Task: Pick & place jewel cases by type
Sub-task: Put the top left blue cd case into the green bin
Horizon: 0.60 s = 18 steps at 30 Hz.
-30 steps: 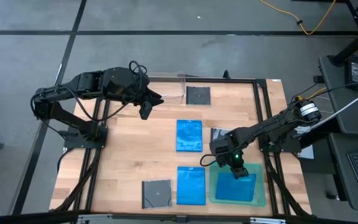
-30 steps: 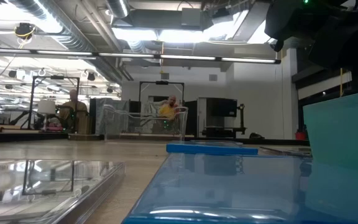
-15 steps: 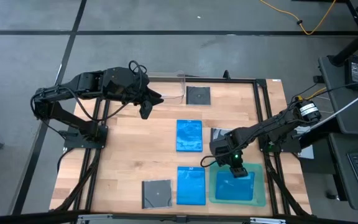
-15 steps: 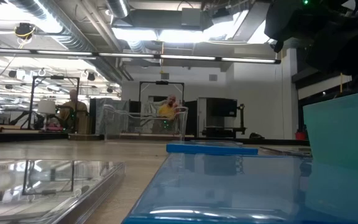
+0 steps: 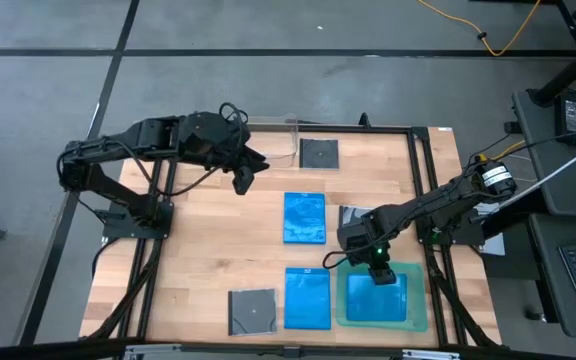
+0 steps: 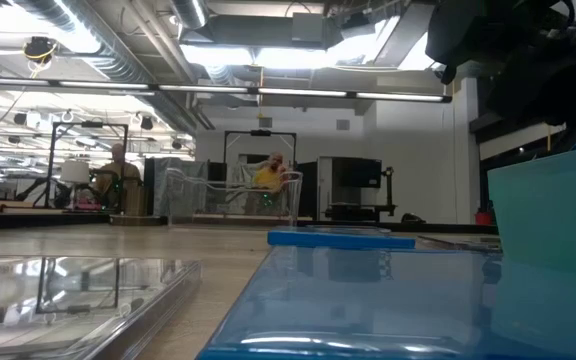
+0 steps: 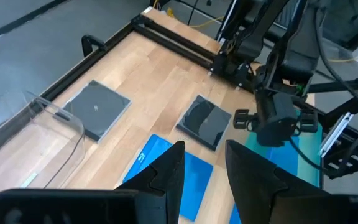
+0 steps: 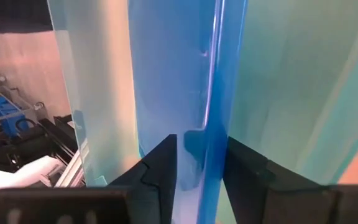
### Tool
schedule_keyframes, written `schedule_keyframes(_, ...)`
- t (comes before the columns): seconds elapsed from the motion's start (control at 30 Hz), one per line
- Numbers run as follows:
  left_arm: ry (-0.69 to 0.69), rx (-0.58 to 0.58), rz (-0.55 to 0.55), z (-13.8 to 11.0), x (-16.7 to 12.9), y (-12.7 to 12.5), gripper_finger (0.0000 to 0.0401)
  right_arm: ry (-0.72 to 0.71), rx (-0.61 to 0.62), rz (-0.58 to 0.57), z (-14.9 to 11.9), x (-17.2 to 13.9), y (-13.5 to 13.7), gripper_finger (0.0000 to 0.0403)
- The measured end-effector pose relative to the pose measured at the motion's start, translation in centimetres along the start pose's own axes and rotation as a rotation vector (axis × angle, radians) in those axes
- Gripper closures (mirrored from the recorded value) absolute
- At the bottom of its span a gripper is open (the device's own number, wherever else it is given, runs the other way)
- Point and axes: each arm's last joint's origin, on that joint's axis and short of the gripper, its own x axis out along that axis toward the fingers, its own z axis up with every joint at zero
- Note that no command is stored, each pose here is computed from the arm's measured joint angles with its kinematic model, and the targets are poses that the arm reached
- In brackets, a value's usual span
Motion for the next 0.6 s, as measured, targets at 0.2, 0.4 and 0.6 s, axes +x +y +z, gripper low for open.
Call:
schedule_keyframes(0.2,-0.004,0.006,0.002,0.06,0.23,-0.05,0.0292,0.004,0.022,-0.027,-0.1,-0.01,-0.09,0.026)
schedule_keyframes(0.4,-0.007,0.005,0.004,0.07,0.14,-0.02,0.0292,0.009,0.051,-0.039,-0.18,-0.01,-0.15,0.0261)
schedule_keyframes(0.6,-0.007,0.005,0.004,0.07,0.14,-0.02,0.0292,0.02,0.066,-0.059,-0.29,-0.09,-0.15,0.026)
